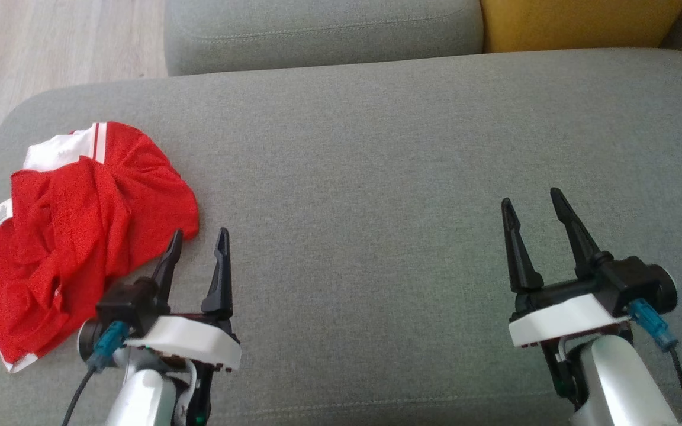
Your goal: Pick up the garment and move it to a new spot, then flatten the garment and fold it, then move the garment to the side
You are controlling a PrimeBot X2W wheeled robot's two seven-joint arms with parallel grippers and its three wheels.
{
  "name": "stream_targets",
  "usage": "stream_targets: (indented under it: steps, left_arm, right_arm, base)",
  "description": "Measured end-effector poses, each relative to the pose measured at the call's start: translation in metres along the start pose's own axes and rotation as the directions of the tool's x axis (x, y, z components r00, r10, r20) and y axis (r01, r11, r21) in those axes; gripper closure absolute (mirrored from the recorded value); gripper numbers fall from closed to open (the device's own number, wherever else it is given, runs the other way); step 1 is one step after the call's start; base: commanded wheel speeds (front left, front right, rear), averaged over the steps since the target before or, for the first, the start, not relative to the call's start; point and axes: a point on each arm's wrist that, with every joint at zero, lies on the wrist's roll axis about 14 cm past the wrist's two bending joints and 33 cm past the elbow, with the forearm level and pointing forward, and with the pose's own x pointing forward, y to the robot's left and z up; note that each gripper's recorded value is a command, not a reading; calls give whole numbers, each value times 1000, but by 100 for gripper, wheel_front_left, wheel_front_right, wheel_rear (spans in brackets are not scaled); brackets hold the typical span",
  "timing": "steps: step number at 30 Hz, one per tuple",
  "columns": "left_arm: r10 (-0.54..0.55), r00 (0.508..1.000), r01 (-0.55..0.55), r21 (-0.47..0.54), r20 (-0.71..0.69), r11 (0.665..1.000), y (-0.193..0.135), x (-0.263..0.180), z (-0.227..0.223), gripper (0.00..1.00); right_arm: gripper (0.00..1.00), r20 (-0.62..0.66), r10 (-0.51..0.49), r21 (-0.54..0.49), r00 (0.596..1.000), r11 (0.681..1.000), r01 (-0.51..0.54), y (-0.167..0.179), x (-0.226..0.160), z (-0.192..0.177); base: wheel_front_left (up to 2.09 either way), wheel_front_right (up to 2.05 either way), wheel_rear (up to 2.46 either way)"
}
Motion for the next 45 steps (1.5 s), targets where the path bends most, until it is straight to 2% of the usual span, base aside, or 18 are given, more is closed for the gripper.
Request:
stream_targets:
  steps: [8, 16, 24, 34, 38, 45]
  left_arm:
    - [16, 1000, -17, -18, -22, 1000, 5, -3, -7, 0]
    - [118, 993, -119, -31, -23, 992, 31, -17, -6, 0]
    - [245, 969, -244, -24, 39, 969, 67, -43, 16, 0]
    - [391, 917, -390, -29, 80, 920, 103, -88, 28, 0]
    - [420, 903, -419, -31, 92, 908, 110, -96, 32, 0]
    - [436, 894, -435, -32, 104, 900, 117, -98, 36, 0]
  right_arm:
    - [0, -8, 18, 5, 1000, 1000, -18, 6, 3, -3]
    - [0, -15, 129, 21, 992, 991, -129, 43, 16, -8]
    - [0, -12, 279, 41, 960, 960, -278, 95, 29, -10]
    - [0, 0, 419, 67, 908, 906, -418, 148, 34, -8]
    - [0, -1, 445, 75, 895, 893, -444, 158, 34, -8]
    - [0, -10, 447, 87, 895, 892, -444, 159, 34, -12]
  base:
    - [0, 0, 0]
    - [0, 0, 0]
    - [0, 0, 0]
    - [0, 0, 0]
    - [0, 0, 0]
    - [0, 0, 0]
